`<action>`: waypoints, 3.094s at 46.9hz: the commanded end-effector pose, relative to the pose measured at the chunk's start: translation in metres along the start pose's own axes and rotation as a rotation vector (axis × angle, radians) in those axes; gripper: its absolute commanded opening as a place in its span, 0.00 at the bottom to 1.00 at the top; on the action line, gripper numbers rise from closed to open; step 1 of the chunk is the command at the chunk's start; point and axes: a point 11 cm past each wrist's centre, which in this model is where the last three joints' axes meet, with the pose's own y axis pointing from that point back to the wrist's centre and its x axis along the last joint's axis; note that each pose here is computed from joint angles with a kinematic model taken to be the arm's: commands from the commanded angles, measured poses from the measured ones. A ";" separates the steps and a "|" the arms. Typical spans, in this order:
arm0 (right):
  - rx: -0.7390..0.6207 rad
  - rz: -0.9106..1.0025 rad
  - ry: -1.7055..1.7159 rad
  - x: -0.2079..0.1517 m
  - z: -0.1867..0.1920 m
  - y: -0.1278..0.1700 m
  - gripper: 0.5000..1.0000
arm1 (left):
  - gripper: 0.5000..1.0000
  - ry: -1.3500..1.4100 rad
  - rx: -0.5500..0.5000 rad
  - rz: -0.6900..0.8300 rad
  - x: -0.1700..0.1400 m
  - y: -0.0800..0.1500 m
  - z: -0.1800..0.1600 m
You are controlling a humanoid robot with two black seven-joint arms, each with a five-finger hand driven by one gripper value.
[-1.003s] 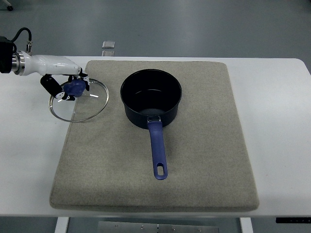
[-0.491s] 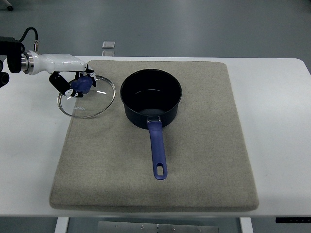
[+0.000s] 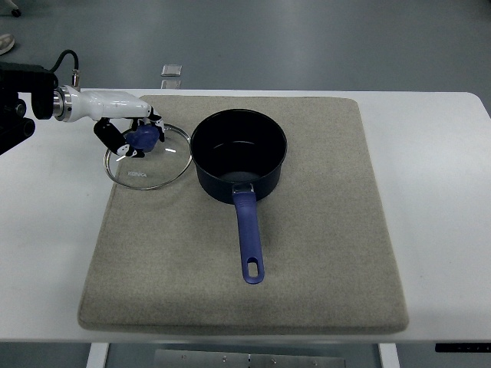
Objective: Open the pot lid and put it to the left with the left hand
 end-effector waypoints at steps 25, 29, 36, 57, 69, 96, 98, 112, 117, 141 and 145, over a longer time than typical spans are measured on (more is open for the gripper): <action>0.000 0.000 0.000 0.000 0.000 0.000 0.83 | 0.54 0.045 -0.009 0.055 -0.012 -0.002 -0.001; 0.000 0.000 0.000 0.000 0.000 0.000 0.83 | 0.56 0.042 -0.009 0.054 -0.012 -0.001 -0.001; 0.000 0.000 0.000 0.000 0.000 0.000 0.83 | 0.76 0.050 -0.007 0.070 -0.010 0.000 -0.003; 0.000 0.000 0.000 0.000 0.000 0.000 0.83 | 0.92 0.057 -0.065 0.119 0.003 0.028 0.010; 0.001 0.000 0.000 0.000 -0.001 0.000 0.83 | 0.98 0.123 -0.076 0.351 0.063 0.053 0.006; 0.000 0.000 0.000 0.000 0.000 0.000 0.83 | 0.97 0.860 -0.163 0.955 0.118 0.040 -0.036; 0.000 0.000 0.000 0.000 0.000 0.000 0.83 | 0.97 0.908 -0.146 0.992 0.115 0.036 -0.042; 0.000 -0.001 0.000 0.000 0.000 0.000 0.83 | 0.89 1.111 -0.113 1.173 0.110 0.016 -0.051; 0.000 -0.001 0.000 0.000 0.000 0.000 0.83 | 0.89 1.198 -0.120 1.250 0.109 0.011 -0.049; 0.000 0.000 0.000 0.000 0.000 0.000 0.83 | 0.89 1.496 0.104 1.251 0.083 -0.009 -0.061; 0.000 0.000 0.000 0.000 0.000 0.000 0.83 | 0.88 1.530 0.162 1.221 0.077 -0.012 -0.063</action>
